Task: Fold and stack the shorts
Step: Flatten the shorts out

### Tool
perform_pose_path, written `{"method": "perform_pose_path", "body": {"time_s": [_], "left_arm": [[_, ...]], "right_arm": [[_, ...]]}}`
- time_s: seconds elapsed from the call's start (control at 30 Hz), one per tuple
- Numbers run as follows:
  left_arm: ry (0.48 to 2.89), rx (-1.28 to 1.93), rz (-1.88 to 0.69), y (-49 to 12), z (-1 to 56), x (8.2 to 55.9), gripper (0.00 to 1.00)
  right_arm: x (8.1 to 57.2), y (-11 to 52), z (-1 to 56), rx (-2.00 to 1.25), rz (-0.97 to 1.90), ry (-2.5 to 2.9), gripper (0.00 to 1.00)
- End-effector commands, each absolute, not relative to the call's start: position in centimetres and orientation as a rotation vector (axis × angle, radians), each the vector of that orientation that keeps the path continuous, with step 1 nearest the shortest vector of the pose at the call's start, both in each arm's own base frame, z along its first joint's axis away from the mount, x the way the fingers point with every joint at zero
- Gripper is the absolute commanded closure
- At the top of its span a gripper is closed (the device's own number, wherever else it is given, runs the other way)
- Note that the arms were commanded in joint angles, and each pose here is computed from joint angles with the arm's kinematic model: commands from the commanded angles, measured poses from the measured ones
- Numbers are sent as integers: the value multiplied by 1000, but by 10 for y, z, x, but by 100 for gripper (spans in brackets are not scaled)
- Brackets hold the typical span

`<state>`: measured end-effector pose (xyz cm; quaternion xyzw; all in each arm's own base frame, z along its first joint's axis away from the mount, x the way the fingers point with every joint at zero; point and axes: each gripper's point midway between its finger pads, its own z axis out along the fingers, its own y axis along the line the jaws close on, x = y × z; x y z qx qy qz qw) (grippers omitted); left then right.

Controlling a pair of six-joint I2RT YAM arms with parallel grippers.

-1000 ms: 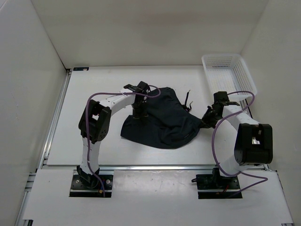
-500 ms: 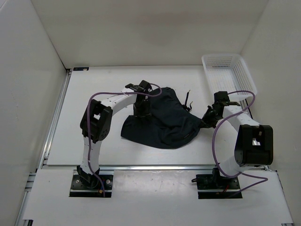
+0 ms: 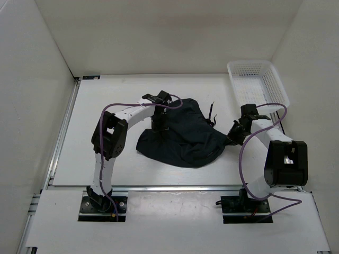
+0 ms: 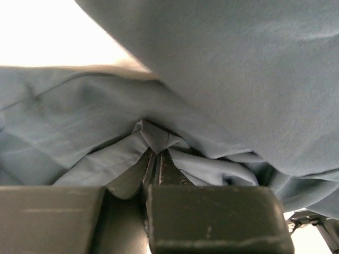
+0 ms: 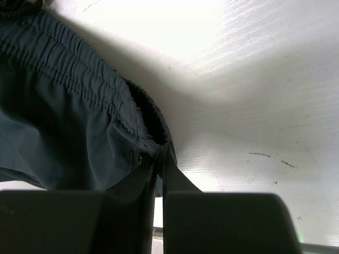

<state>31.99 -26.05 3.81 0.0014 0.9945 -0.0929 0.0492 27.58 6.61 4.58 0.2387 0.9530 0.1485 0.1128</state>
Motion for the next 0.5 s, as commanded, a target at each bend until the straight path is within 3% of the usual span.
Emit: {"method": "perform_pose_path", "body": {"time_s": [0.0, 0.3, 0.4, 0.43, 0.47], "left_arm": [[2903, 6, -278, -253, 93, 333, 90], [2805, -107, -271, -186, 162, 347, 90], [2730, -157, -292, -166, 192, 380, 90], [2626, -190, -313, -151, 228, 406, 90], [2610, -215, -336, -144, 243, 410, 90]], "right_arm": [[278, 67, 62, 653, 454, 2763, 100], [296, 66, 112, 604, 465, 2675, 100], [338, 73, 154, 580, 537, 2567, 100], [355, 73, 158, 581, 537, 2569, 100], [390, 74, 209, 528, 560, 2444, 100]]}}
